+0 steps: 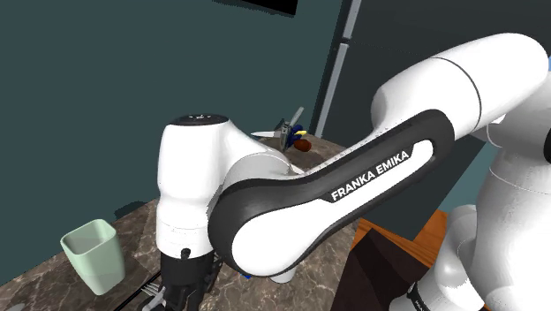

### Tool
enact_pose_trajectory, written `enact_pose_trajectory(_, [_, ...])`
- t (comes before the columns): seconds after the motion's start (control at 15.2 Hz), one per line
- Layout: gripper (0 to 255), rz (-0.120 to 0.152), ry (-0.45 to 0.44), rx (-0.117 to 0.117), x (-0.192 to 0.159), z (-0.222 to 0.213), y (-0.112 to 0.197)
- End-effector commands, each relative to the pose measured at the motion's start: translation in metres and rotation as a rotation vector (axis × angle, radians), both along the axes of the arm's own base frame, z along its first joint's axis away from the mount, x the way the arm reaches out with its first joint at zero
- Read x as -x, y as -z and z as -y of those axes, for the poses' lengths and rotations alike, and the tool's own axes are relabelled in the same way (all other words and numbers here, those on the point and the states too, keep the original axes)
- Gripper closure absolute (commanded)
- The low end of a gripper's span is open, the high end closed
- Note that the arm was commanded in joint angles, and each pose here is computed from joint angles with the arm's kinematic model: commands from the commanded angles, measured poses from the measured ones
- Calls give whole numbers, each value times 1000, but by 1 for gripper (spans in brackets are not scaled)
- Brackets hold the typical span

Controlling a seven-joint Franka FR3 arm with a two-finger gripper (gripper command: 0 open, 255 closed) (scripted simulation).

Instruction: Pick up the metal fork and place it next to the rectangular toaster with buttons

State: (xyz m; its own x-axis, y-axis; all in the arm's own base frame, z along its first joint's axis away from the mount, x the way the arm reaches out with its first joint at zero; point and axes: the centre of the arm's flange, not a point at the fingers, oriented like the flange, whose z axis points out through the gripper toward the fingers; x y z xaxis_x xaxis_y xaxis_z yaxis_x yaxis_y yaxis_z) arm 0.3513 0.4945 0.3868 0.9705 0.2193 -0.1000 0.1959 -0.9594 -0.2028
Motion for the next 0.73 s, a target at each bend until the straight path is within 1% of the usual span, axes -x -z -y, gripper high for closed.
enact_pose_trajectory(0.0, [255,1,0,0,0,1,12])
enact_pose_trajectory(0.66, [255,1,0,0,0,1,66])
